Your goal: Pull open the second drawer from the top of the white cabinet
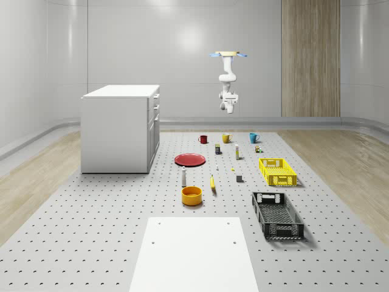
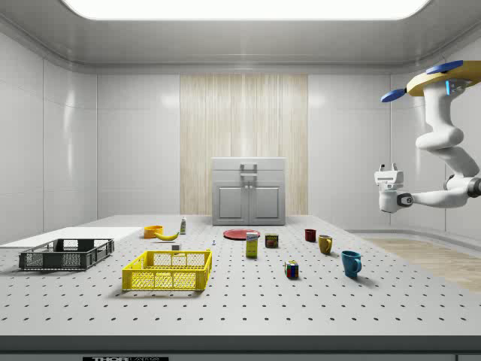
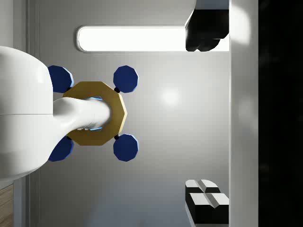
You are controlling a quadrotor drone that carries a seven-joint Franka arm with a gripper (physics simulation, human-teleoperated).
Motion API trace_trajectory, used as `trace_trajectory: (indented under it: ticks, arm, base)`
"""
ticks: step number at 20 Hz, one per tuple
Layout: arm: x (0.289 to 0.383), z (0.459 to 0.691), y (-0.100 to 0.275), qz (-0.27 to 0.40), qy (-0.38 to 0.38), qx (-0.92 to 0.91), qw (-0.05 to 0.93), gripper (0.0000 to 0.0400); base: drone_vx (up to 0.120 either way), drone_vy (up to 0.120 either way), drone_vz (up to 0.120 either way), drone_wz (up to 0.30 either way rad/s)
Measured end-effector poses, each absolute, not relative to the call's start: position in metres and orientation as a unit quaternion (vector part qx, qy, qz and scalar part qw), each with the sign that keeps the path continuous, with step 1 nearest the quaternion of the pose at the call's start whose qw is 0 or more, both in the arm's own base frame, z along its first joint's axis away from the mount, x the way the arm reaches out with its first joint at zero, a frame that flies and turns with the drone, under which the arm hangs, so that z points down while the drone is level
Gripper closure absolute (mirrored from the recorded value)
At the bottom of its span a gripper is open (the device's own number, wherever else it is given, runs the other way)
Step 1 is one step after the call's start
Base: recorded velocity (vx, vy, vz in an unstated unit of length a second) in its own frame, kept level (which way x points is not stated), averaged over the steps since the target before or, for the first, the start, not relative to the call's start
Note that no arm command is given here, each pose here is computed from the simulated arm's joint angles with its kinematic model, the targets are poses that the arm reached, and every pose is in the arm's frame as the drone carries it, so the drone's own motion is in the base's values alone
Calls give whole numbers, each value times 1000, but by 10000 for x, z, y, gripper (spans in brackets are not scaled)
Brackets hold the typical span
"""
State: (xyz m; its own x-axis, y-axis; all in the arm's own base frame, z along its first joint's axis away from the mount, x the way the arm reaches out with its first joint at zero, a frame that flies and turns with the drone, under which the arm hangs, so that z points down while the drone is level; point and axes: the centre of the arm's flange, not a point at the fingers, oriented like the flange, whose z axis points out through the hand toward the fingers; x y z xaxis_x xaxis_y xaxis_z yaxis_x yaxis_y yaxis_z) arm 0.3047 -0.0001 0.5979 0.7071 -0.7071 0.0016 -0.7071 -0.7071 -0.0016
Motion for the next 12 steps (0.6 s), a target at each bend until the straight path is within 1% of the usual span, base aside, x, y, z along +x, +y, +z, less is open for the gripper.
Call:
trace_trajectory:
  ticks: [2,5,11,12]
  arm:
    - [3021,6131,-1,-2,383,-924,1,53]
    - [3009,6344,-1,-3,383,-924,1,78]
    - [3029,6687,-1,-5,383,-924,2,95]
    - [3033,6726,-40,4,384,-923,24,96]
  base:
    - [0,0,0,0]
    - [0,0,0,0]
    - [0,0,0,0]
    - [0,0,0,0]
